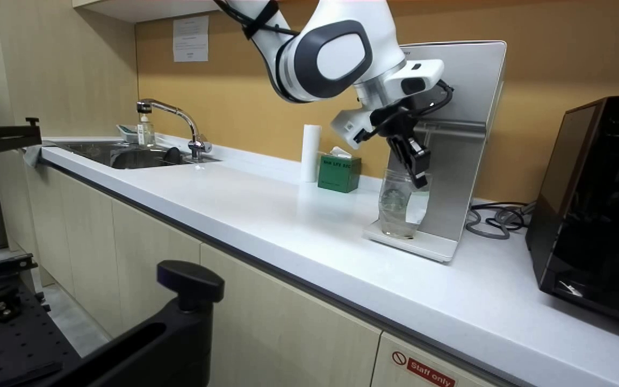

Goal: Remove the plastic cup from the coffeemaker and put it on the countertop

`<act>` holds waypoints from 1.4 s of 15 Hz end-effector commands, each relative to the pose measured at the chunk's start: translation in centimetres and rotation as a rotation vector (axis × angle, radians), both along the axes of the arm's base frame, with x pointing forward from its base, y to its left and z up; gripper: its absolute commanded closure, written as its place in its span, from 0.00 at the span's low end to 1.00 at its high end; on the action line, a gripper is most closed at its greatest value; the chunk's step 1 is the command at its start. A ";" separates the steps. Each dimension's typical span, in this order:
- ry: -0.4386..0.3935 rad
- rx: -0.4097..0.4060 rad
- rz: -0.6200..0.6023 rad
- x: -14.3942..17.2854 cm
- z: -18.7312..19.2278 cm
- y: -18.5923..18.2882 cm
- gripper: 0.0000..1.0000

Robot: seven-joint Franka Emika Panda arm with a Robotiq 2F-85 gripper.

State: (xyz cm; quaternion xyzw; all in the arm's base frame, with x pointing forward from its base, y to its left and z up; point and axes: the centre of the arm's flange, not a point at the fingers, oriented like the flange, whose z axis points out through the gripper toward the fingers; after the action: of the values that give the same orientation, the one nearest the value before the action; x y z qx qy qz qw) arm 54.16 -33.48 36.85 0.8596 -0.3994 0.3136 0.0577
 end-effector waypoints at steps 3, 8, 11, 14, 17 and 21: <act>0.001 -0.039 -0.021 -2.5 2.7 -0.2 0.99; -0.003 -0.015 -0.014 -6.3 3.9 0.6 0.99; 0.004 0.066 -0.013 -8.8 3.9 1.6 0.99; 0.032 0.144 0.018 -11.1 3.6 2.9 0.99; 0.027 0.226 0.100 -12.9 2.9 3.9 0.99; -0.013 0.335 0.234 -14.0 1.0 4.5 0.99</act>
State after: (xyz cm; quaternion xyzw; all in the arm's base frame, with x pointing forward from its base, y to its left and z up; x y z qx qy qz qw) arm 41.63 -28.55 39.25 0.8879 -0.3740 0.2555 -0.0806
